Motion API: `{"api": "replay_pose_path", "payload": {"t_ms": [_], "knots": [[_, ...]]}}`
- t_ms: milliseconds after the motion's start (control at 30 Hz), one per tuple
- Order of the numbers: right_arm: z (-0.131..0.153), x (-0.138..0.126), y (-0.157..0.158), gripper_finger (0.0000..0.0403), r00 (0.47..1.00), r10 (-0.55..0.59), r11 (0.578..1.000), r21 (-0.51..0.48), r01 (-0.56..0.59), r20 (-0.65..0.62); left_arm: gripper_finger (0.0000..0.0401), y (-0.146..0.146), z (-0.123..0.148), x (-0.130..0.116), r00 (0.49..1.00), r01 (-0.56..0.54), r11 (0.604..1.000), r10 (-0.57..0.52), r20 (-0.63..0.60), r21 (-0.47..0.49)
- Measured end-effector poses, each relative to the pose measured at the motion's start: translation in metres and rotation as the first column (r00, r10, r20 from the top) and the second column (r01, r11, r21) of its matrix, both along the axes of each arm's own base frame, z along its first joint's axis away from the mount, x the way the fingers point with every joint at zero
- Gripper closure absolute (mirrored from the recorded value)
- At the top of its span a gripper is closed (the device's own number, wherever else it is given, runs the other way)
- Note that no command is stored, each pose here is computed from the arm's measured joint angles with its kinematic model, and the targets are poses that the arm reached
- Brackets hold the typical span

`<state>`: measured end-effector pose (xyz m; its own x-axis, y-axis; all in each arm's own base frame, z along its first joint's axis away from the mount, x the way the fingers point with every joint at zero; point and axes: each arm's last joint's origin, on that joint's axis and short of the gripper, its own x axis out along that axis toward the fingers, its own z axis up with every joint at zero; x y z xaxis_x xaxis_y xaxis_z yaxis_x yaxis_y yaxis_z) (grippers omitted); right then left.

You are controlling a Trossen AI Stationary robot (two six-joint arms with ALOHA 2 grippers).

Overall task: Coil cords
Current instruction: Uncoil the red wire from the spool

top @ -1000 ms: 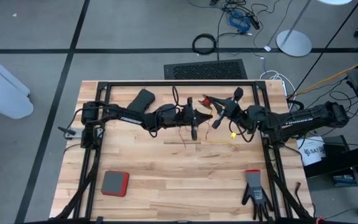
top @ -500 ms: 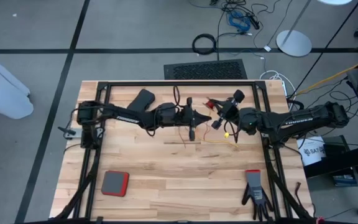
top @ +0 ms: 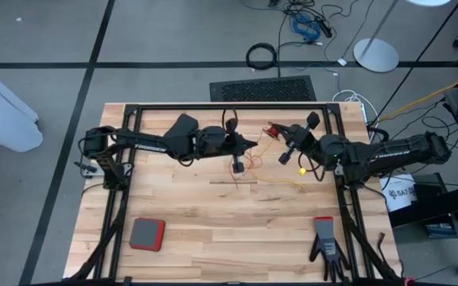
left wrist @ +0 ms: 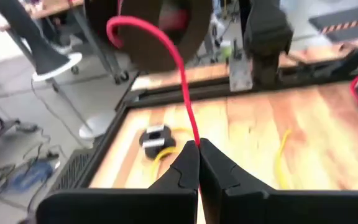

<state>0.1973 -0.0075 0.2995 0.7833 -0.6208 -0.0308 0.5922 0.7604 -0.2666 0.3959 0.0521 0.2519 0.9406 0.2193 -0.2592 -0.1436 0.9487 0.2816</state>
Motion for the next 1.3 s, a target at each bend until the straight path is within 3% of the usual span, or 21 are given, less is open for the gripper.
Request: {"api": "replay_pose_path", "payload": {"t_ms": [333,633,933,1100,1300], "knots": [[0.009,0.001,0.005,0.0403,0.984,0.139,0.990,0.015,-0.142,0.109,0.0401,0.003,-0.033,0.014,0.999,0.020,0.996,-0.022,-0.031,-0.084],[0.010,0.011,-0.003,0.0403,0.980,0.100,0.995,0.004,-0.103,0.171,0.0401,-0.019,-0.033,0.033,0.993,0.116,0.988,-0.116,0.012,-0.099],[-0.008,0.026,-0.018,0.0403,0.998,0.028,1.000,0.013,-0.029,0.060,0.0401,-0.036,-0.018,0.037,0.985,0.172,0.983,-0.169,0.042,-0.061],[-0.016,0.025,-0.024,0.0403,0.999,-0.044,0.999,0.014,0.044,-0.023,0.0401,-0.036,-0.013,0.030,0.985,0.169,0.983,-0.170,-0.010,-0.067],[-0.025,0.023,-0.028,0.0403,0.992,-0.068,0.997,0.033,0.072,-0.110,0.0401,-0.036,0.006,0.017,0.986,0.154,0.988,-0.154,-0.058,-0.006]]}}
